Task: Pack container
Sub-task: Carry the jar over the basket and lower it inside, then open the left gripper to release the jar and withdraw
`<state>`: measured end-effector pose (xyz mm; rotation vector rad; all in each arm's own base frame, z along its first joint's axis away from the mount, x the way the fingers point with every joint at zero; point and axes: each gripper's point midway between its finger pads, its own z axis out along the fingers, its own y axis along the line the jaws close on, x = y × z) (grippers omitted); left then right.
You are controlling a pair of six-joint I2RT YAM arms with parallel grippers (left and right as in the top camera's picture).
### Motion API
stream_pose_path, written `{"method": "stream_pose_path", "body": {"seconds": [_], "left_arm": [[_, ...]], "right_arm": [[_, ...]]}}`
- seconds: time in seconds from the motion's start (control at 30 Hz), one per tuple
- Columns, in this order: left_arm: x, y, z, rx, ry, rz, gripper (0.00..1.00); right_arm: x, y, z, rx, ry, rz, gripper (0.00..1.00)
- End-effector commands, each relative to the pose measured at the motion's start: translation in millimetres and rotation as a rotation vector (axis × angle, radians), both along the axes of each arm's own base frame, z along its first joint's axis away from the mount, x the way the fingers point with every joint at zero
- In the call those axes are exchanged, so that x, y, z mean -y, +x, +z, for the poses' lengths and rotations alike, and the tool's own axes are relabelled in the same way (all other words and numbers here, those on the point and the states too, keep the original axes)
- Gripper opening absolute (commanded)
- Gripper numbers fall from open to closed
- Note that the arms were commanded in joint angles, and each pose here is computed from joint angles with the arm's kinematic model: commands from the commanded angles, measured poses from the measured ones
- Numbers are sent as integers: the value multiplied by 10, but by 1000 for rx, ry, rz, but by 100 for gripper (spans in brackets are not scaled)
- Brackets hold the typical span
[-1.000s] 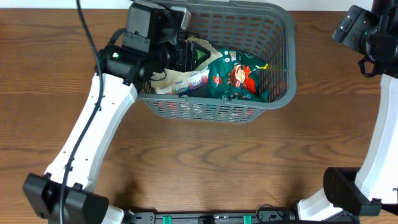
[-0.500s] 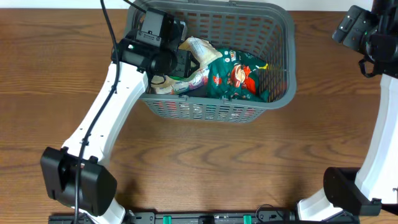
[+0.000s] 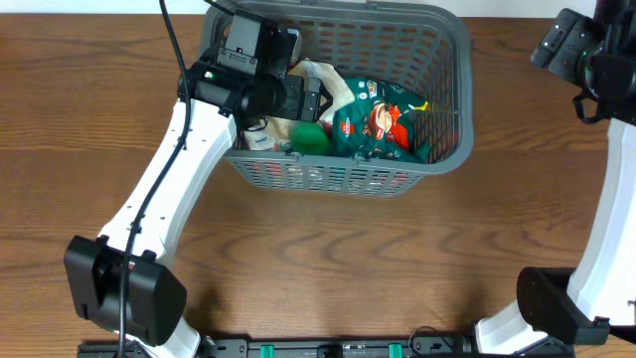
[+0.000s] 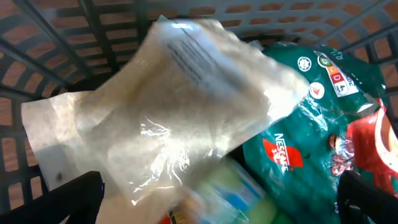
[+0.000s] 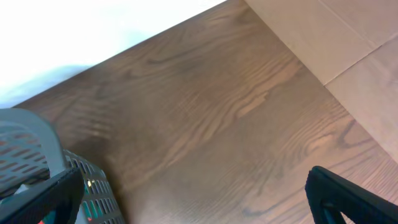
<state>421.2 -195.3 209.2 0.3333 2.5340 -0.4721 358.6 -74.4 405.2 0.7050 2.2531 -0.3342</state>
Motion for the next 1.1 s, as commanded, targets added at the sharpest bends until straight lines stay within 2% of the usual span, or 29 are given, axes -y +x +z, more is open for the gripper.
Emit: {"method": "stream_pose_path", "body": {"seconds": [0.0,0.13,0.27,0.57,0.63,0.77,0.93,1.07], "left_arm": [[34,-8,159,34,-21,-19,99],[32,-14,204,44,-25,-19,99],[31,-13,440,98,-45,-19,99],[-117,-196,1606,369,-110,13,99],[-272,-243,1841,440,-84,72,99],[-839,-396,2107,519,28,319,99],[-1401,-779,2150,502,165,491,99],[-1751,-1103,2129,460,209,627,99]], "right_arm": [[42,-26,43,16,-5,-25,99],[42,-26,43,16,-5,-25,99],[42,-27,43,16,-5,-25,99],[42,-26,43,16,-5,-25,99],[42,-26,43,16,-5,-25,99],[42,-26,43,16,-5,-25,99],[42,-26,44,17,-5,-25,99],[42,-26,43,16,-5,-25,100]]}}
